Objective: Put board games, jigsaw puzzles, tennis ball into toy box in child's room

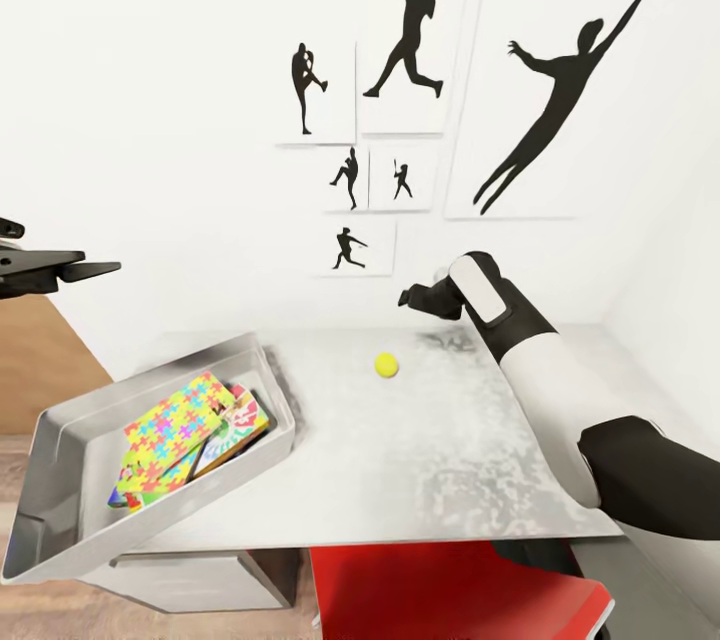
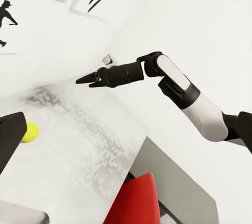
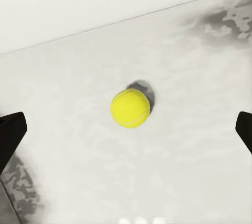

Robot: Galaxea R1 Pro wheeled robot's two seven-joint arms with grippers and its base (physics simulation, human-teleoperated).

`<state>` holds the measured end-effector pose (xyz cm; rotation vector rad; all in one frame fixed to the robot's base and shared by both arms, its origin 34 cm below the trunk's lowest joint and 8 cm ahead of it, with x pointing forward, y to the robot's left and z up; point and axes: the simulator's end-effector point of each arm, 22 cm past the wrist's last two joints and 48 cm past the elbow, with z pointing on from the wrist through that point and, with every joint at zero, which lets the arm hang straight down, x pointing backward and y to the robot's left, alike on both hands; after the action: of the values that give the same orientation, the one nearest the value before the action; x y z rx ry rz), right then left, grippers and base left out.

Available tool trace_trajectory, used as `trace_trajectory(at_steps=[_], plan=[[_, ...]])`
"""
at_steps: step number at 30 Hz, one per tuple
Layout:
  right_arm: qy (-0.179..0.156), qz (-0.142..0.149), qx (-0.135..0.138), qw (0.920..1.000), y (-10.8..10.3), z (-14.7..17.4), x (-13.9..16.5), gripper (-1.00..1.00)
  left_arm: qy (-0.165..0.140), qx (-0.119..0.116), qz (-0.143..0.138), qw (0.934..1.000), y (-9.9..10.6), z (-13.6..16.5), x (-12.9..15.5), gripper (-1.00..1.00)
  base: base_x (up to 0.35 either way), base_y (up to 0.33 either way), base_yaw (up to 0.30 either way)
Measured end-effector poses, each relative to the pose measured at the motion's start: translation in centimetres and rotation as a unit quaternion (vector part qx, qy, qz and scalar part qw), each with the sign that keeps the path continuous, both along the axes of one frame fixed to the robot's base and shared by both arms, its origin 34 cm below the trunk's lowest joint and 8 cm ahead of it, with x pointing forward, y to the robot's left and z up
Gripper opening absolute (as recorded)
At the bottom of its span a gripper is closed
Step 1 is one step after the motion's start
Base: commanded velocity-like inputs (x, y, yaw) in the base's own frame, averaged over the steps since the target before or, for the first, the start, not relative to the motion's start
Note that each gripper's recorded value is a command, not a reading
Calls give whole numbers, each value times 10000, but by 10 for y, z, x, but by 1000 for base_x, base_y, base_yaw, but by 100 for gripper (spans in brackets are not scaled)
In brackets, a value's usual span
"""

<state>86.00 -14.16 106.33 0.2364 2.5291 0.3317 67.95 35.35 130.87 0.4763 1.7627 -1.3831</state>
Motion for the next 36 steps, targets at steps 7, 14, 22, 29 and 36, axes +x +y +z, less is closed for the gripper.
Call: trace_trajectory(at_steps=[7,14,22,29,36], plan=[[13,33,-4,10000,1,0,4,100,34,11,-14,10000,-1,-6,3,100,0,0,0],[-5,181,-4,9998,12,11,10,100,66,32,-30,10000,-3,-12,6,100,0,0,0],[33,305,-20,9995,21,12,12,100,73,68,-82,9999,-7,-17,8,100,0,0,0],[96,326,-8,9994,25,3,13,100,120,74,-98,9999,-8,-23,11,100,0,0,0],[146,324,-11,9994,25,-6,13,100,167,64,-109,9998,-9,-29,14,100,0,0,0]])
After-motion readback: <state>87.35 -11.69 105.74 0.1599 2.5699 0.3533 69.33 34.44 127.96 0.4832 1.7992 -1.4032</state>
